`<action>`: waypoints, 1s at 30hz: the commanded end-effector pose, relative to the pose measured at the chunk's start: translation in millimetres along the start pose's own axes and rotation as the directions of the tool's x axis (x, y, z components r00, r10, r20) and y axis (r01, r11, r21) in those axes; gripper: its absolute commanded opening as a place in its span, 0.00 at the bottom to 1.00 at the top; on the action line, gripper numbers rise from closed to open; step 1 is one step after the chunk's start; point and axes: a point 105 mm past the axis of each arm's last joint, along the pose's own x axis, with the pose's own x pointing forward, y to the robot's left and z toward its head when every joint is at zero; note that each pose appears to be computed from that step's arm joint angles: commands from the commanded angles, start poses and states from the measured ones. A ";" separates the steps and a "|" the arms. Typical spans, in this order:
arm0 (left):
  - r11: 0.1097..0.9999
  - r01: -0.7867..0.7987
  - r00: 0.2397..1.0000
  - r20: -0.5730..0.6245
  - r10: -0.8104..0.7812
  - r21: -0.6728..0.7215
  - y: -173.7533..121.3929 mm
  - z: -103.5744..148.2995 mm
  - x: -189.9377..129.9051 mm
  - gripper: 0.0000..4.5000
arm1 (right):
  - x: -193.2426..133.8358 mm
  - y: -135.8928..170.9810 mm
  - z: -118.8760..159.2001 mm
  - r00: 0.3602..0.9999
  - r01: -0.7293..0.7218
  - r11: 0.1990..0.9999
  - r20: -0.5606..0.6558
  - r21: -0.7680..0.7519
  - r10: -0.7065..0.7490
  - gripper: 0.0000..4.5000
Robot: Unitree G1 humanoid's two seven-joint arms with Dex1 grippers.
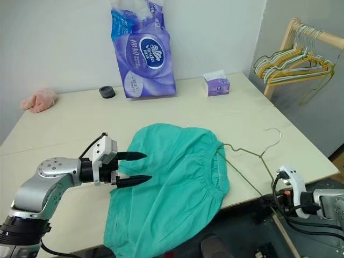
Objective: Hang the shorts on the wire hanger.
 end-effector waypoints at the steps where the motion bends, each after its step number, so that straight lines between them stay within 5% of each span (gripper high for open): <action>1: 0.998 -0.021 1.000 0.005 0.021 0.062 1.5 11.1 -5.1 1.00 | -5.7 9.5 1.0 0.999 -0.037 0.999 0.013 0.002 0.037 0.00; 30: 0.996 -0.024 1.000 -0.007 0.024 0.084 1.0 11.2 -4.0 1.00 | 16.9 17.5 -0.1 0.993 -0.118 0.984 -0.014 0.136 0.121 0.00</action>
